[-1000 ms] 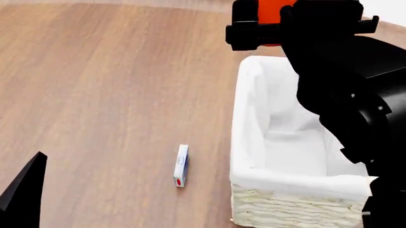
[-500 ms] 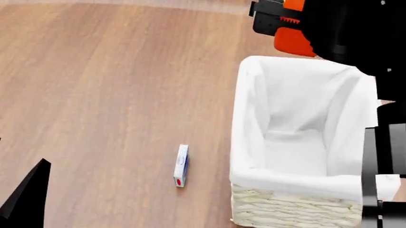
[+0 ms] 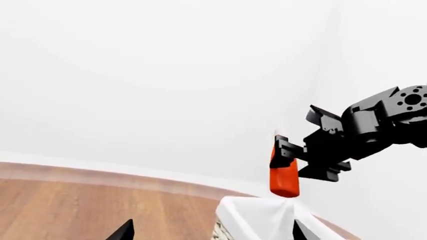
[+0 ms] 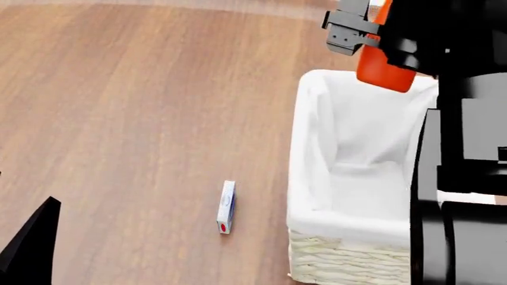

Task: Pick up the ketchup, and put it in the basket.

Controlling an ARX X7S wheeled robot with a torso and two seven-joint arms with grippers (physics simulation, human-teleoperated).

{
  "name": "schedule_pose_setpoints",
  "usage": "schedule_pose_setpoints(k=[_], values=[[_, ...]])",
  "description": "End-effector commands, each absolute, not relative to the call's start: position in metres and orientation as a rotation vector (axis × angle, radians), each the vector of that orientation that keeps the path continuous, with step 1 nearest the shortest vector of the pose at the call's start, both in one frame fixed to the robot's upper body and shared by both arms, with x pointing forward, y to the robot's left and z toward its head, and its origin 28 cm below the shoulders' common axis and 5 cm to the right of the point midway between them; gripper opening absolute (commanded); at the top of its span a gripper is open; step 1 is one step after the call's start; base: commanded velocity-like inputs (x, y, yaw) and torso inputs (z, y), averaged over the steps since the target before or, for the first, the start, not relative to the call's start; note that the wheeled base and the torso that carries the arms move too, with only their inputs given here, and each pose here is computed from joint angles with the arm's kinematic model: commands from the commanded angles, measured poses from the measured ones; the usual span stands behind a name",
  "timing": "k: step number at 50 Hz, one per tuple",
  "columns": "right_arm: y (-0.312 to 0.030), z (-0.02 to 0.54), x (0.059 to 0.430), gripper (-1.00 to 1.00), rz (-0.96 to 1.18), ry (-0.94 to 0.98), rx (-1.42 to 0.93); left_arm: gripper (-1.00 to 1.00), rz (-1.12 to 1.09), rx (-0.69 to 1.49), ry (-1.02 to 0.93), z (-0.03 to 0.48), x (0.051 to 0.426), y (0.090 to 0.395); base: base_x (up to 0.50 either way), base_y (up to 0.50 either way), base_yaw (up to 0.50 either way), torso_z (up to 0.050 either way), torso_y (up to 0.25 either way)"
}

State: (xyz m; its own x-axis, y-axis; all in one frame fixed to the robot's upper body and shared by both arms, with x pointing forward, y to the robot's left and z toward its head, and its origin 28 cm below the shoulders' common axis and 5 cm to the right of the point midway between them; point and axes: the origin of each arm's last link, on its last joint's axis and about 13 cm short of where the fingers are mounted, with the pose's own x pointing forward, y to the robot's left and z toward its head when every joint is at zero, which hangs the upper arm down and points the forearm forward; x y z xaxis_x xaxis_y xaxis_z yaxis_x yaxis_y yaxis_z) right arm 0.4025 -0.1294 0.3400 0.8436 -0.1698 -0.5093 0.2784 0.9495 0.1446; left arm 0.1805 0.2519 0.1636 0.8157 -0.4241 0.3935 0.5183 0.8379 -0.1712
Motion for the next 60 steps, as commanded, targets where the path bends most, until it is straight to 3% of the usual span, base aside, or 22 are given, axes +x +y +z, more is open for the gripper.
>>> schedule_pose_setpoints(k=[1,5,23,60], values=[[-0.116,0.336,0.402,-1.00,-0.243,0.577,0.192,1.00,-0.508,-0.284,-0.393,0.165,0.182,0.255,0.00,0.00,0.00,0.000,0.000],[-0.115,0.331,0.398,-1.00,-0.277,0.647,0.072,1.00,-0.508,-0.287,-0.389,0.163,0.183,0.254,0.00,0.00,0.00,0.000,0.000],[-0.109,0.318,0.392,-1.00,-0.295,0.802,0.100,1.00,-0.499,-0.295,-0.377,0.161,0.184,0.255,0.00,0.00,0.00,0.000,0.001],[-0.109,0.285,0.397,-1.00,-0.315,0.863,0.134,1.00,-0.511,-0.282,-0.389,0.163,0.182,0.254,0.00,0.00,0.00,0.000,0.000]])
